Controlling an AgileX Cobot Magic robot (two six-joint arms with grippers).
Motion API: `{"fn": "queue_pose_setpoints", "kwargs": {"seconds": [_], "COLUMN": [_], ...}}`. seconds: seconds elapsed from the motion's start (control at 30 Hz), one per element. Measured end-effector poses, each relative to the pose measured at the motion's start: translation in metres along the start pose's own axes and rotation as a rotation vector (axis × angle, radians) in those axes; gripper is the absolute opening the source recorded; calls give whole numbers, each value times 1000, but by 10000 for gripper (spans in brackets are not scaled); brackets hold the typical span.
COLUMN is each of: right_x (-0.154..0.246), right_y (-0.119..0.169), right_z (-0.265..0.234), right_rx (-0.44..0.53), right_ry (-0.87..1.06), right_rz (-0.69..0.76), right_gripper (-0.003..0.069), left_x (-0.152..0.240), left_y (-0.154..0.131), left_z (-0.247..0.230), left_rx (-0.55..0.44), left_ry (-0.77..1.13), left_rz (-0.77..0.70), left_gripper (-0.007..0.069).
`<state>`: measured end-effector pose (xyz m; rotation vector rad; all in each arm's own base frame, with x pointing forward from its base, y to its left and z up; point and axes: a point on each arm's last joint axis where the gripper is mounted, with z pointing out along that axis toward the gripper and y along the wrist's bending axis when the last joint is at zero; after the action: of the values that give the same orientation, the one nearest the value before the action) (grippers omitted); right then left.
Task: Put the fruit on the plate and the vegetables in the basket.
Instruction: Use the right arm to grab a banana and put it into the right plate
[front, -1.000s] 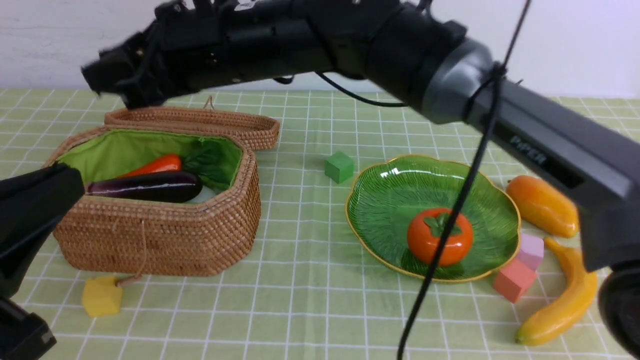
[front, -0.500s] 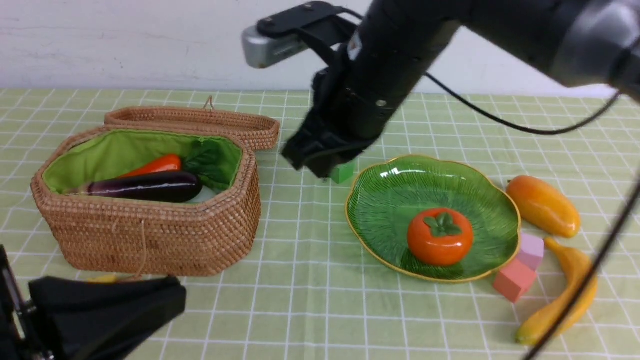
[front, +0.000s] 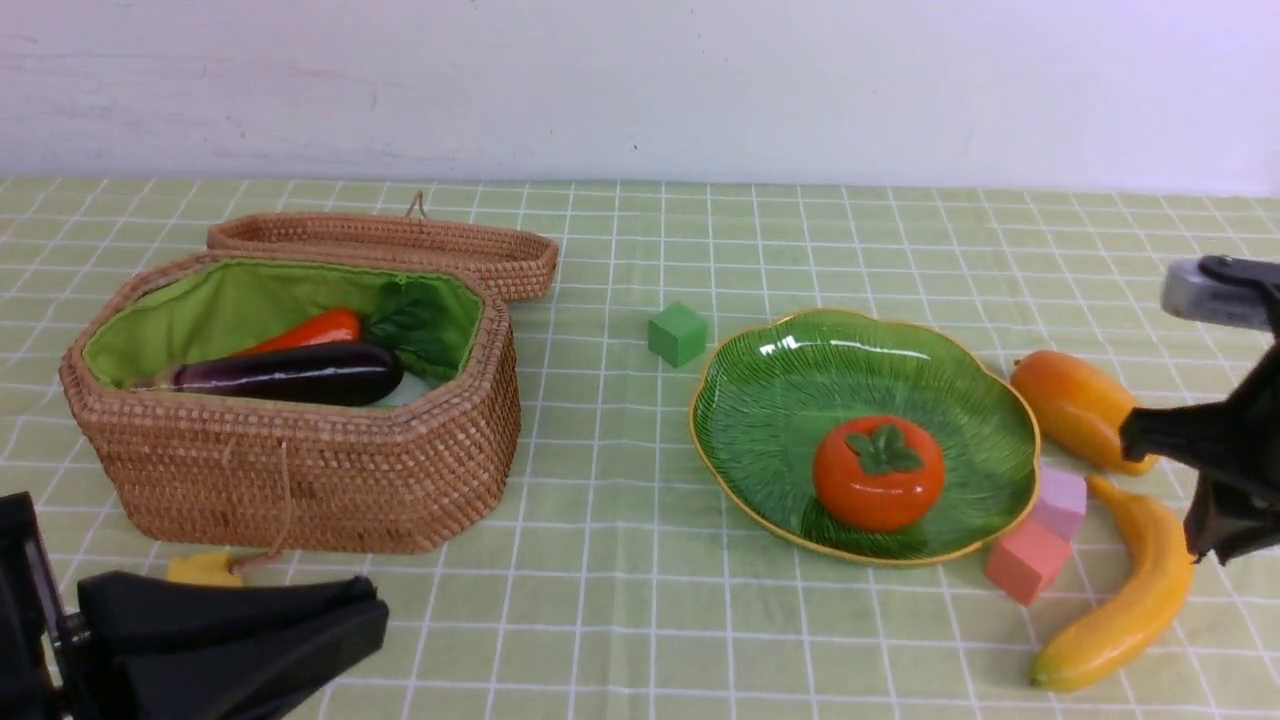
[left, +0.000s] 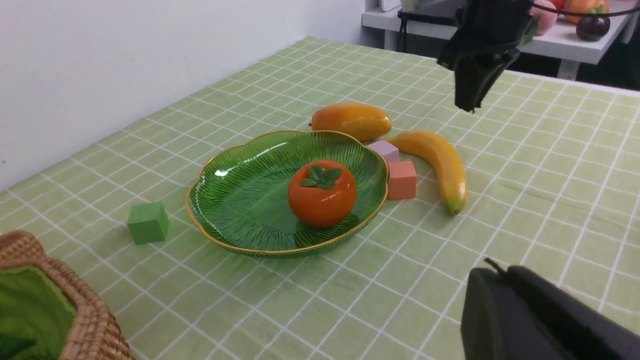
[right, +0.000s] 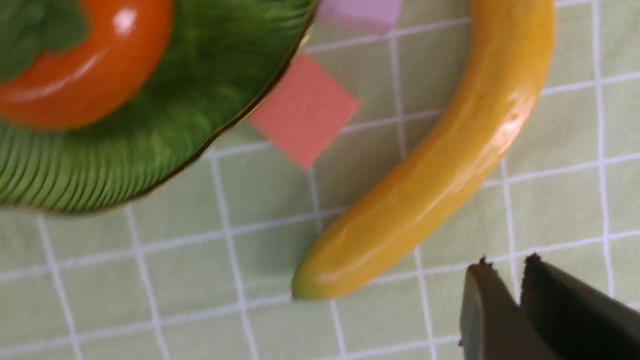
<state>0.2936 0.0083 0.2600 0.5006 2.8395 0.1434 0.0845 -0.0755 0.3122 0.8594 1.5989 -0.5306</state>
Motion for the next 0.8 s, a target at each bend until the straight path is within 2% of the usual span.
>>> {"fn": "queue_pose_setpoints", "kwargs": {"seconds": [0.07,0.1,0.17,0.2,0.27,0.37,0.43,0.53,0.63,0.73,0.8], "right_x": [-12,-13,-26,-27,-35,-39,-40,-41,-43,-43,-43], "right_y": [-12,-12,-23,-23,-27,-26,-24,-23,-24,-26,-26], "right_z": [16,18,41,43,65,90,101,111,114,114,113], "right_rx": [-1,-1,-1,-2,-9,-28,-49,-65,-69,-64,-57], "right_ry": [-7,-8,-20,-21,-26,-14,-4,14,21,32,32], "right_rz": [69,69,130,134,164,169,170,138,100,80,68], "right_gripper": [287,299,433,442,552,608,610,575,498,363,326], "left_x": [0,0,0,0,0,-1,-2,-2,-2,-2,-2], "left_y": [-1,-1,-2,-2,-2,-2,-2,-2,-2,-1,-1], "left_z": [0,0,0,0,0,0,0,0,0,0,0], "left_rx": [14,15,17,17,17,20,20,19,17,16,16], "left_ry": [3,3,4,4,-1,-15,-18,-22,-23,-23,-23], "left_rz": [33,36,54,55,50,32,28,24,24,24,24], "left_gripper": [5,5,6,6,8,8,8,11,13,14,14]}}
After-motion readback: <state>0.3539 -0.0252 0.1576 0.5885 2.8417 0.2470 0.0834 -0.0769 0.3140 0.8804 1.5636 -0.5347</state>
